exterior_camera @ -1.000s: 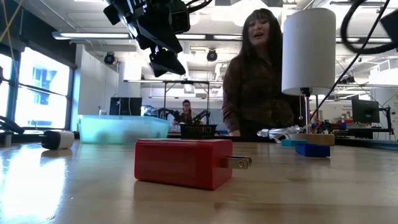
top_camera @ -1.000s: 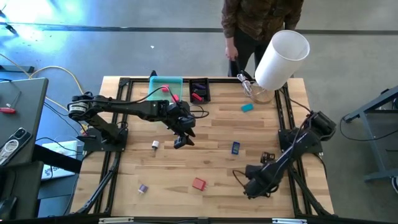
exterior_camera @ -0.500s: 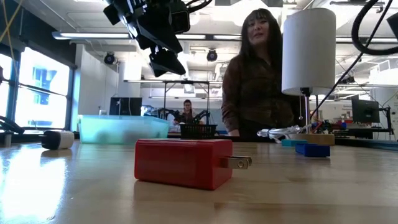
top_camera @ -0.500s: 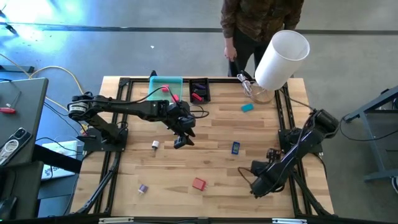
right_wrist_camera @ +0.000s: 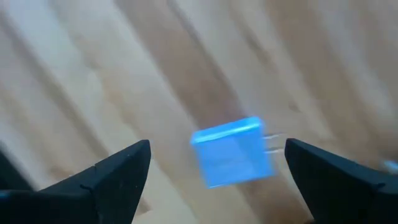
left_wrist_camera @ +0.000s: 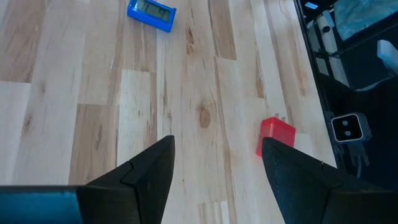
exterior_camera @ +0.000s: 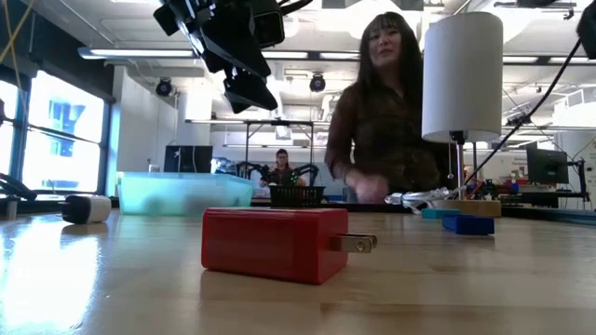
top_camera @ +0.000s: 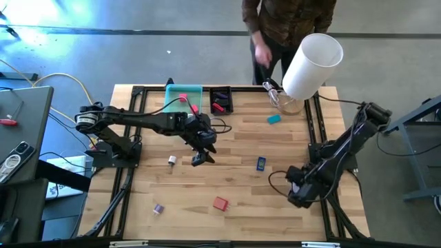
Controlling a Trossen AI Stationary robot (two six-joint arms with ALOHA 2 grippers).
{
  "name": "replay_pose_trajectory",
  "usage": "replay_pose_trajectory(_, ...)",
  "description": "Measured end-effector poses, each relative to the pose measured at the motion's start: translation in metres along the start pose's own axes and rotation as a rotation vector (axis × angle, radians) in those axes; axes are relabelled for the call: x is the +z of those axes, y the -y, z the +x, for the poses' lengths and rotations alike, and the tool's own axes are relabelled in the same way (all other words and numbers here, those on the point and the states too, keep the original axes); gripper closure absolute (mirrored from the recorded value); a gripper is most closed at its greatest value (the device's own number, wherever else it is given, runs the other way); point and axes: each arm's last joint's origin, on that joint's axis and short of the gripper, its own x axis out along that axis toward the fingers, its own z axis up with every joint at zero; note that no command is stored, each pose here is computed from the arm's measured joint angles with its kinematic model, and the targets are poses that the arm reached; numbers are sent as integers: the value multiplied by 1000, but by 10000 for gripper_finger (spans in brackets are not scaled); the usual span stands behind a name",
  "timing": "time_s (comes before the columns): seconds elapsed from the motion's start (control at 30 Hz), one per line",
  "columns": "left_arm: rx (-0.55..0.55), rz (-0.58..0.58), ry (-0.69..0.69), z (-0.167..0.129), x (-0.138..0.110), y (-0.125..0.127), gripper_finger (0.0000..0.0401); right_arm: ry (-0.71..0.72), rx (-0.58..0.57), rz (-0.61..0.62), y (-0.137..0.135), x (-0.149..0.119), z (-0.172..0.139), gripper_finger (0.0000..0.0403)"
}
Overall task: Pick & Place Office items
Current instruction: Put the right purple charger adapter into the green bin
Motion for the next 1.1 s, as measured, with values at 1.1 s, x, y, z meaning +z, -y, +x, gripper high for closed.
replay_pose_trajectory(1.1, -36, 39, -21, 6, -3, 16, 167, -102, -5, 73, -20, 8, 35, 42)
